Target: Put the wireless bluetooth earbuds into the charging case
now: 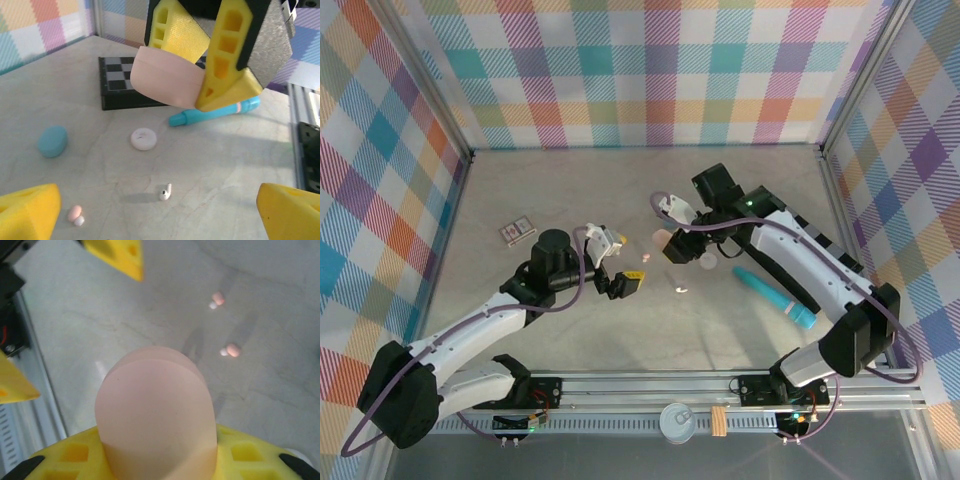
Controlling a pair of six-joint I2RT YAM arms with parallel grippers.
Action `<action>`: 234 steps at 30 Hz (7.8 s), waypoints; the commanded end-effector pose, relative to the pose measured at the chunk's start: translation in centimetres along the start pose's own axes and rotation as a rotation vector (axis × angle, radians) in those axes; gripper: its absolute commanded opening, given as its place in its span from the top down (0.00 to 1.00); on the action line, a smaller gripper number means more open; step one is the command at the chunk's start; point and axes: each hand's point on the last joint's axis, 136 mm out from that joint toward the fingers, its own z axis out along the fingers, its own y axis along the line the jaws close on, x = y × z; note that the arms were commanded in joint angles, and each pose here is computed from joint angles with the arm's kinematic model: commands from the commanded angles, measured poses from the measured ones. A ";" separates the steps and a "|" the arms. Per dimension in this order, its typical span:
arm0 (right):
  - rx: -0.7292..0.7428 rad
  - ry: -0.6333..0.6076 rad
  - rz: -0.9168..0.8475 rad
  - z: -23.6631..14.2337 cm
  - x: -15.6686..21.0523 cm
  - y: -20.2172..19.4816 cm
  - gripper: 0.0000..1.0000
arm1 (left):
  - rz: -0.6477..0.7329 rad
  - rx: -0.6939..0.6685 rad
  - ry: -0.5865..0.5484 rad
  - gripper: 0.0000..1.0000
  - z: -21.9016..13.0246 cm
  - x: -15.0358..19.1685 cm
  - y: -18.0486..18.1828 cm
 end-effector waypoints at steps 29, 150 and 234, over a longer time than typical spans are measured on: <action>-0.226 0.041 -0.283 -1.2 -1.5 7.8 0.69 | 0.078 0.425 -0.093 0.43 -1.2 -4.8 -6.8; 0.072 -0.216 -0.111 -7.0 -5.5 1.6 0.29 | 0.129 0.395 -0.115 0.75 -1.3 -4.9 -7.1; 0.045 0.250 1.285 23.0 5.0 -10.3 0.75 | 0.135 0.141 -0.370 0.75 -4.5 -7.4 -2.2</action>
